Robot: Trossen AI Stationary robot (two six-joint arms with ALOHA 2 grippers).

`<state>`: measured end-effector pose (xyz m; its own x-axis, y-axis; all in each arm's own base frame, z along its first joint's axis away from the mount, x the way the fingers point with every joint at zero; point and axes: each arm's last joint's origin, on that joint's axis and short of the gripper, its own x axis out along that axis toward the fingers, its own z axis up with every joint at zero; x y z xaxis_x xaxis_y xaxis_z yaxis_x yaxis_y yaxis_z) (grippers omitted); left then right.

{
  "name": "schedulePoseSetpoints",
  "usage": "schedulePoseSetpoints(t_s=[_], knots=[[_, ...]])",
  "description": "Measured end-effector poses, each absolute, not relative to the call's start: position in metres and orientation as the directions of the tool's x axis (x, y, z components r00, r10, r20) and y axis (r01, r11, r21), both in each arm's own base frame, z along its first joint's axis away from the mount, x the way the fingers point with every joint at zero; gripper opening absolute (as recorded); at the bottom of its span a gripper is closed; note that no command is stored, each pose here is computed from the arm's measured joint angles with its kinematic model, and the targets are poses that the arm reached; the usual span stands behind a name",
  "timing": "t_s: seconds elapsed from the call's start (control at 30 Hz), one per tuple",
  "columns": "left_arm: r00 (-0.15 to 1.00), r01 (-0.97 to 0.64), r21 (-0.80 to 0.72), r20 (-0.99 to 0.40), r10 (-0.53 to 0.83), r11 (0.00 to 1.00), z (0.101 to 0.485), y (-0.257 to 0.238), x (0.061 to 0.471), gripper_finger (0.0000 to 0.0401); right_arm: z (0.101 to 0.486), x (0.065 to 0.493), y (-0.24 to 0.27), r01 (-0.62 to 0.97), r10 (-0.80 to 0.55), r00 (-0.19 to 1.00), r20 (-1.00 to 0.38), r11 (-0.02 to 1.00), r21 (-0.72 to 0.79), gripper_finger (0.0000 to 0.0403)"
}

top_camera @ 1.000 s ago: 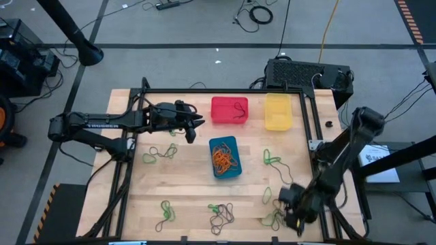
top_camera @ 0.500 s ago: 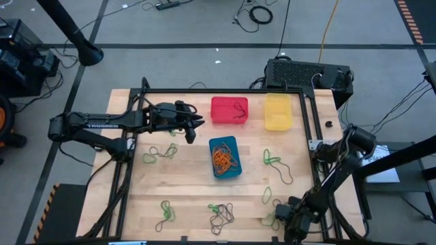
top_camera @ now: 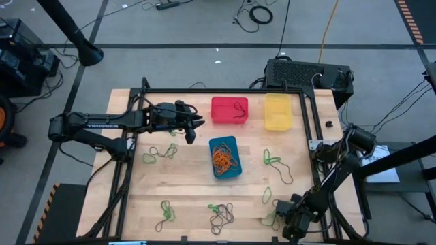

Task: Sort rubber bands into baskets
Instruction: Put the purple rubber band into the red bin

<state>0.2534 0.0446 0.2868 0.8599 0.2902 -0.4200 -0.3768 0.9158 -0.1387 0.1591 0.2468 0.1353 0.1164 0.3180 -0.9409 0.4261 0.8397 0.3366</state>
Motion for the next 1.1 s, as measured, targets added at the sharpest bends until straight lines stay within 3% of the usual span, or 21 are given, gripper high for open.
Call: schedulePoseSetpoints(t_s=[0.07,0.27,0.57,0.7,0.9,1.1], knots=[[0.86,-0.375,-0.135,-0.42,0.29,0.917,0.287,0.045,0.253,0.0109,0.147,0.157,0.237,0.437,0.319,0.1,-0.943,0.837,0.329,0.0005],[0.86,-0.364,-0.107,-0.42,0.29,0.925,0.287,0.045,0.253,0.0109,0.212,0.153,0.212,0.432,0.495,0.207,-0.844,0.728,0.533,0.0001],[0.86,-0.359,-0.093,-0.419,0.29,0.929,0.287,0.045,0.253,0.0109,0.283,0.133,0.175,0.409,0.687,0.378,-0.621,0.477,0.778,0.0001],[0.86,-0.359,-0.093,-0.419,0.291,0.929,0.287,0.045,0.253,0.0109,0.303,0.126,0.164,0.359,0.711,0.472,-0.521,0.385,0.85,0.0],[0.86,-0.36,-0.096,-0.42,0.29,0.928,0.287,0.045,0.253,0.0109,0.319,0.118,0.145,0.296,0.65,0.617,-0.444,0.331,0.896,0.0],[0.86,-0.36,-0.096,-0.42,0.291,0.928,0.287,0.045,0.253,0.0109,0.316,0.124,0.121,0.309,0.397,0.775,-0.491,0.439,0.844,0.0]])
